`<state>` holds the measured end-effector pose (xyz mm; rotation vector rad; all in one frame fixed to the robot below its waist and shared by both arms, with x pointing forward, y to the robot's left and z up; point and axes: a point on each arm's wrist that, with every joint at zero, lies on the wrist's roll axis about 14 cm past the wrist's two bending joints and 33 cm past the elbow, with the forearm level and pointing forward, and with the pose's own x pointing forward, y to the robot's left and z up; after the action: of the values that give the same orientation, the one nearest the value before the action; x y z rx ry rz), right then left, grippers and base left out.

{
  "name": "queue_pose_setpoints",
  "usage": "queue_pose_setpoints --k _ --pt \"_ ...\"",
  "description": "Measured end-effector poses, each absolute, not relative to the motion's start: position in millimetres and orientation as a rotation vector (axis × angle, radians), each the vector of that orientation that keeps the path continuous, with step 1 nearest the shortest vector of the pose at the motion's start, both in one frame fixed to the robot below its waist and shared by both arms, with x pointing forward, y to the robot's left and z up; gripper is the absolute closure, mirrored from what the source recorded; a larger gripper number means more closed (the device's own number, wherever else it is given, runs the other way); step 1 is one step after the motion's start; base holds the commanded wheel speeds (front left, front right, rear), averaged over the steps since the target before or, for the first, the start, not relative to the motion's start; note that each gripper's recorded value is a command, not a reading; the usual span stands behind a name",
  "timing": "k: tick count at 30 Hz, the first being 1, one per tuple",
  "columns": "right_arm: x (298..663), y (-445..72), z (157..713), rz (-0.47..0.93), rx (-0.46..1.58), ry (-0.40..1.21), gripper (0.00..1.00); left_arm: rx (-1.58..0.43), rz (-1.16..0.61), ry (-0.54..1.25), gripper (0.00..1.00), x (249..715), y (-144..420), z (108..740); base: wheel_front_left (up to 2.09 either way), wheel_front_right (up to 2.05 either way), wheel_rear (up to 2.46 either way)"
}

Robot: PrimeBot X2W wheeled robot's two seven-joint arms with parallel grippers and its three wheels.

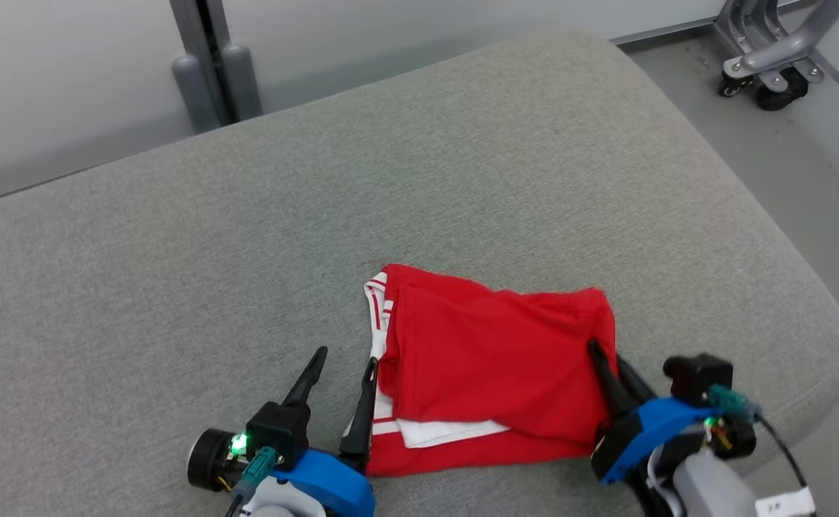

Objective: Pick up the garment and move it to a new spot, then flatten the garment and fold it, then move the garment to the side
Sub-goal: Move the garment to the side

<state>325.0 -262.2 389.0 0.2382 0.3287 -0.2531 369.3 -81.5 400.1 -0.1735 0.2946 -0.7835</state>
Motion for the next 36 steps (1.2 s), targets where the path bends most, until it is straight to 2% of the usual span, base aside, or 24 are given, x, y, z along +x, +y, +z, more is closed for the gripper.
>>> queue_pose_setpoints --k 10,16,23,30,31,32,33,36 --pt "414 -298 440 -0.154 -0.006 0.233 1.00 -0.147 -0.717 0.306 0.00 390 -59 384 0.00 0.00 0.00" --pt "456 -348 456 -0.196 -0.159 0.246 1.00 -0.145 -0.654 0.318 0.00 401 -38 373 0.00 0.00 0.00" --pt "476 -416 466 -0.300 -0.326 0.311 1.00 -0.160 -0.607 0.318 0.00 412 -26 366 0.00 0.00 0.00" --pt "478 -461 475 -0.412 -0.374 0.330 1.00 -0.167 -0.571 0.316 0.00 422 -16 361 0.00 0.00 0.00" --pt "479 -464 477 -0.418 -0.381 0.327 0.77 -0.167 -0.568 0.316 0.00 423 -16 361 0.00 0.00 0.00" --pt "481 -465 479 -0.423 -0.388 0.319 0.30 -0.166 -0.567 0.314 0.00 424 -15 361 0.00 0.00 0.00" --pt "484 -467 485 -0.433 -0.388 0.296 0.00 -0.164 -0.566 0.313 0.00 425 -15 361 0.00 0.00 0.00" --pt "492 -464 501 -0.447 -0.385 0.226 0.00 -0.162 -0.563 0.311 0.00 428 -15 360 0.00 0.00 0.00"
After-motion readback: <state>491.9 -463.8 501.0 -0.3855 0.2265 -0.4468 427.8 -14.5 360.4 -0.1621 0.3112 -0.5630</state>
